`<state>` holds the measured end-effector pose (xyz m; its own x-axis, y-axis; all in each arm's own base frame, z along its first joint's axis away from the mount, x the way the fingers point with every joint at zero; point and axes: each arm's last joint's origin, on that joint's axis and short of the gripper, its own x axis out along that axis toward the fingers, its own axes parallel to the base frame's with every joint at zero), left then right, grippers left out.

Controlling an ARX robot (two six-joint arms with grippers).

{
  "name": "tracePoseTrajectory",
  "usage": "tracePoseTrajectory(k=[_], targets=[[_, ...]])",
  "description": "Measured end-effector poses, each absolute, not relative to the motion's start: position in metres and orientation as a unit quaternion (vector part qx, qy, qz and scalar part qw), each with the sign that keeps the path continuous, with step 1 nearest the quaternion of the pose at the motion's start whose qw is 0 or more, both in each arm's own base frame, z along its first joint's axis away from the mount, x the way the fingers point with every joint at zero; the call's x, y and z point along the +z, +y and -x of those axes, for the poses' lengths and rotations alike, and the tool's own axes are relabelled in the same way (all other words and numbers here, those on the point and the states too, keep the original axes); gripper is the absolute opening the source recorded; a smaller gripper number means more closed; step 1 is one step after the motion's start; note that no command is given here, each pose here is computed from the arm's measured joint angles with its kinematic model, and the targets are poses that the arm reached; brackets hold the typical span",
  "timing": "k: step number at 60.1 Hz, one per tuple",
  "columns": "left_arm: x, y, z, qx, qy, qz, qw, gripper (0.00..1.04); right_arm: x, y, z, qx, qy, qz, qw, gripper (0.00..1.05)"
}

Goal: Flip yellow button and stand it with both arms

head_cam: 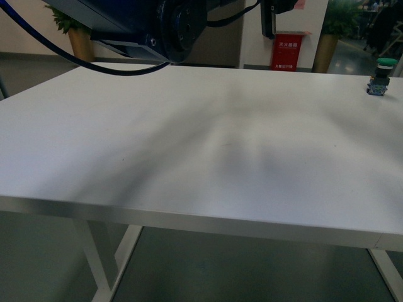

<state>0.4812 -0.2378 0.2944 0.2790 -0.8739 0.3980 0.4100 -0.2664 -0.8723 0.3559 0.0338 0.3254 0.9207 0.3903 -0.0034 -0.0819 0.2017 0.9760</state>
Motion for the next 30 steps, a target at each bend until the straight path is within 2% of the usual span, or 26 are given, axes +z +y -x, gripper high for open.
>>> tracePoseTrajectory(k=[21,30], targets=[[0.293,-0.250,-0.476,-0.565,0.220,0.561,0.563,0.36,0.335,0.042,-0.360,0.174,0.099,-0.618,0.761,0.98],[0.294,-0.251,-0.476,-0.563,0.219,0.564,0.563,0.36,0.335,0.045,-0.360,0.172,0.091,-0.613,0.766,0.73]])
